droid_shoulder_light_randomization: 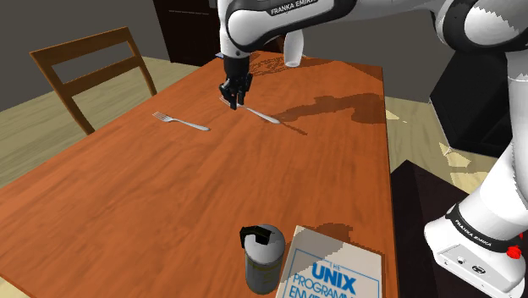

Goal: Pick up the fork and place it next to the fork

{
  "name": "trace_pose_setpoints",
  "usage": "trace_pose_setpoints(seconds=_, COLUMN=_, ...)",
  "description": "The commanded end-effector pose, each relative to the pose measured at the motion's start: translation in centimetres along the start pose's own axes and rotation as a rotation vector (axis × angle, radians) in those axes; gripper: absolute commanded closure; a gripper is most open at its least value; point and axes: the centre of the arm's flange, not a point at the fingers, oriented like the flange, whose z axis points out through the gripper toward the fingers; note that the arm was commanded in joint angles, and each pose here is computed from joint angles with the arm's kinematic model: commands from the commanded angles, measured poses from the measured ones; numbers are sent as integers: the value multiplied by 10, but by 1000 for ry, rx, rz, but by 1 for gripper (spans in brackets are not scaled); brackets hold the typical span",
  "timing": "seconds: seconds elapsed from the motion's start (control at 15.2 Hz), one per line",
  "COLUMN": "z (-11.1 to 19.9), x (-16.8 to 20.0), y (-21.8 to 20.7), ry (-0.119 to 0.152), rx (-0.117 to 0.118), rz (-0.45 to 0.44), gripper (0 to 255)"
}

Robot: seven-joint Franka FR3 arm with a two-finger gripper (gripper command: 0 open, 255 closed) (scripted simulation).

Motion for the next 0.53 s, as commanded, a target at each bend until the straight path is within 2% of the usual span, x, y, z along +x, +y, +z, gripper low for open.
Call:
trace_pose_setpoints(seconds=0.0, z=9, x=1, y=-1, ry=0, rx=0, rz=0, gripper=255)
trace_pose_setpoints(seconds=0.46, z=46, x=-2, y=0, ry=0, rx=0, rz=0, gripper=255)
